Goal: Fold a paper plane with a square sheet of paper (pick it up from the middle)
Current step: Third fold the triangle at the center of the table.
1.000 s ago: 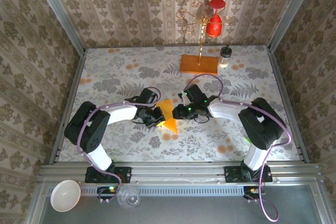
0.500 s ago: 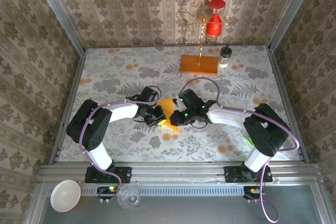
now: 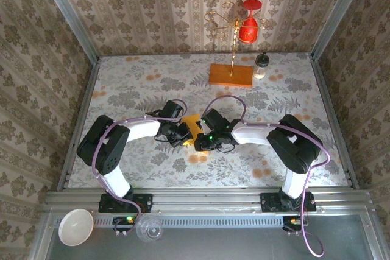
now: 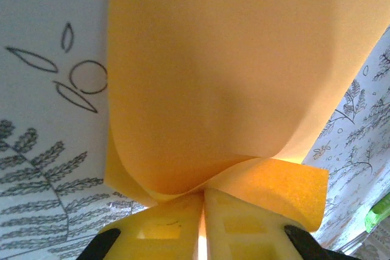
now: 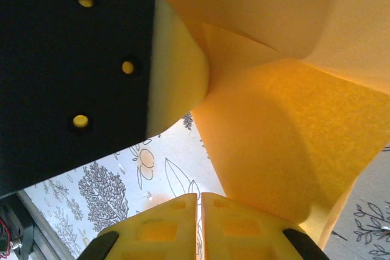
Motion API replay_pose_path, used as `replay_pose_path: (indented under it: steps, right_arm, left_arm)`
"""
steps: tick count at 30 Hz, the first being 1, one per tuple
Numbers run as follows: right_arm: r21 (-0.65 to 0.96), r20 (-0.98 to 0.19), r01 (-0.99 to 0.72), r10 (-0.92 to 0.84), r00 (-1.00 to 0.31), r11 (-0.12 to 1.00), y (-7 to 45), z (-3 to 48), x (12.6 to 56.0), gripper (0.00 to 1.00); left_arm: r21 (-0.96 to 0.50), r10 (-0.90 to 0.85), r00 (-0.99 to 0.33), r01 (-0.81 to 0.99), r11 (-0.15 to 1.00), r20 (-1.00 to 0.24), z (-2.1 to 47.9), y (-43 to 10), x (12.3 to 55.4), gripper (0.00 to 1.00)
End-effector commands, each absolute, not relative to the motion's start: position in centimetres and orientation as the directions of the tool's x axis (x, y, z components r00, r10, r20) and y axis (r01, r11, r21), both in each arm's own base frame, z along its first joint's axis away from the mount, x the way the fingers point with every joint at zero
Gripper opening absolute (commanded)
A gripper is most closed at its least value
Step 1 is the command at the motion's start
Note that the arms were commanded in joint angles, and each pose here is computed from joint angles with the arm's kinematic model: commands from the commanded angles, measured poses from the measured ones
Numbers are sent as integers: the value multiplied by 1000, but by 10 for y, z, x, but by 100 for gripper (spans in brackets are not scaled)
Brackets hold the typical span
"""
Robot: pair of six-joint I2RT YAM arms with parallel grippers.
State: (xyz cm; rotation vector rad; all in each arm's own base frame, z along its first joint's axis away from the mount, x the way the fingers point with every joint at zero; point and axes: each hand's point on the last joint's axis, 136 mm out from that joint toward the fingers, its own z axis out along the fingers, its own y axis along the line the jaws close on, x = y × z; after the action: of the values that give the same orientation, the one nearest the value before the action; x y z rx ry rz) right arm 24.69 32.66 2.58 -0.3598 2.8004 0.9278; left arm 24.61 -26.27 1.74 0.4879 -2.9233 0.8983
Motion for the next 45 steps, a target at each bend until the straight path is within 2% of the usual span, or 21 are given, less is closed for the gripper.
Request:
replay_pose_path:
  steps: [1,30,34,39,45]
  right_arm:
    - [545,-250,-265,-147,-957,795,326,26,257,13]
    - [504,-208,-238,-151,-966,830,311,5,251,13]
    - [506,-186,-229,-154,-970,832,307,-1,246,13]
    - [522,-145,-206,-152,-978,828,303,-10,239,11]
    - [549,-109,-187,-152,-982,815,304,-16,233,9]
  left_arm:
    - [-420,-341,-925,-381,824,170,-9,-239,234,14]
    - [-416,-329,-928,-372,830,174,-11,-236,233,14]
    - [-470,-314,-938,-346,812,148,3,-243,243,15]
    - [-583,-264,-963,-240,776,45,41,-261,262,16]
    - [-641,-221,-975,-182,746,19,48,-274,256,14]
